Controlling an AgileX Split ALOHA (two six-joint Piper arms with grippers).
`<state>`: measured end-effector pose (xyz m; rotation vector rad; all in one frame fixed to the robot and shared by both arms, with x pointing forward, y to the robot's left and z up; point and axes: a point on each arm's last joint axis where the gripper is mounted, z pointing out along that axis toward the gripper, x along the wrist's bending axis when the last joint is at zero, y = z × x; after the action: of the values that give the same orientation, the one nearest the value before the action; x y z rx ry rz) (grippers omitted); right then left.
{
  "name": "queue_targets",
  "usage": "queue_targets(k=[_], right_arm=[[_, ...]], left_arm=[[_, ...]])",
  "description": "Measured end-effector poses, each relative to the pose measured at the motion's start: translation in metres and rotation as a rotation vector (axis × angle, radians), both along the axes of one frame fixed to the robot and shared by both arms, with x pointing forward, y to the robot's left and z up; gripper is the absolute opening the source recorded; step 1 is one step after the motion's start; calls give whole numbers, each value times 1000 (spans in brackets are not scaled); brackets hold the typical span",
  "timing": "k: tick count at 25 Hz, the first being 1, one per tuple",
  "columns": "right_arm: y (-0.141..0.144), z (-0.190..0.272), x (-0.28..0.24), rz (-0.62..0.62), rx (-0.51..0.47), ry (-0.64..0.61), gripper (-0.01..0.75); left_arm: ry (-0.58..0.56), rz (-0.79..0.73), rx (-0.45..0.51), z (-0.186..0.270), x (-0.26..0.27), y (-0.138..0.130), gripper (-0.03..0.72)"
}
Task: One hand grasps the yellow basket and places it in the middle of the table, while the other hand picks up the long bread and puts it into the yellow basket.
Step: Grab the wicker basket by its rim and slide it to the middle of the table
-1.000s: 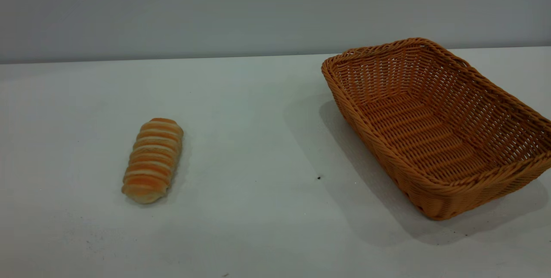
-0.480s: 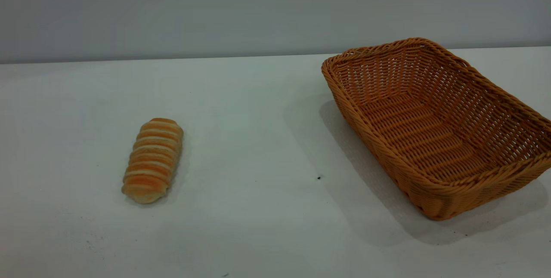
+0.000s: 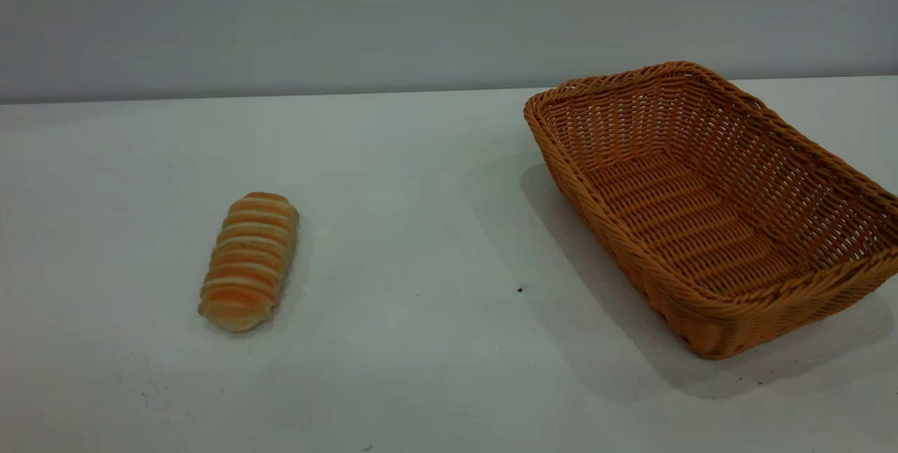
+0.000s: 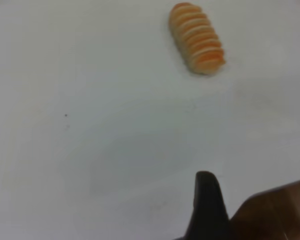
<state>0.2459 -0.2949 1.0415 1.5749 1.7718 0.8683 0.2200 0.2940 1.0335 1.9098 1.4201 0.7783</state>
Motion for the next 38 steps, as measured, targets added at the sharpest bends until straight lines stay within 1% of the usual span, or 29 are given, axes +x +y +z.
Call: queue_targets(k=[5,9,11,13,16,18,20,23,25,27,29,31,34,36,38], right_arm=[[0,0,0,32,-2,1,589],[1,0,-1,104,1,1,589],[1,0,-1,125,25,4,589],[1,2,0,105,74,3,589],[1,10,9,38,153,-37,589],[4,16,21,16,199,-50,589],[9,17,35,2,225,-17,589],[16,12,62,-12,227,80,589],[20,5,83,-27,220,157,589],[25,-3,101,-44,219,217,589],[29,-13,120,-73,230,269,589],[32,-22,136,-107,250,304,589],[36,-36,155,-158,279,344,589],[39,-44,167,-192,304,358,589],[41,-47,178,-219,325,372,589]], left_arm=[[0,-56,0,0,0,1,577],[0,-102,2,0,0,2,577],[-2,-106,3,0,0,2,575],[6,-103,2,1,2,2,566],[31,-83,3,6,13,1,534],[11,-55,-8,12,27,1,510],[-26,-11,-38,19,46,-1,498],[-38,62,-97,25,78,-4,492],[-10,102,-105,23,99,-5,491],[50,129,-103,17,122,-8,491],[128,148,-103,8,141,-11,490],[232,167,-100,-2,158,-15,490],[346,183,-92,-7,174,-18,490],[379,188,-94,-5,181,-20,490],[389,189,-99,-2,183,-21,490]])
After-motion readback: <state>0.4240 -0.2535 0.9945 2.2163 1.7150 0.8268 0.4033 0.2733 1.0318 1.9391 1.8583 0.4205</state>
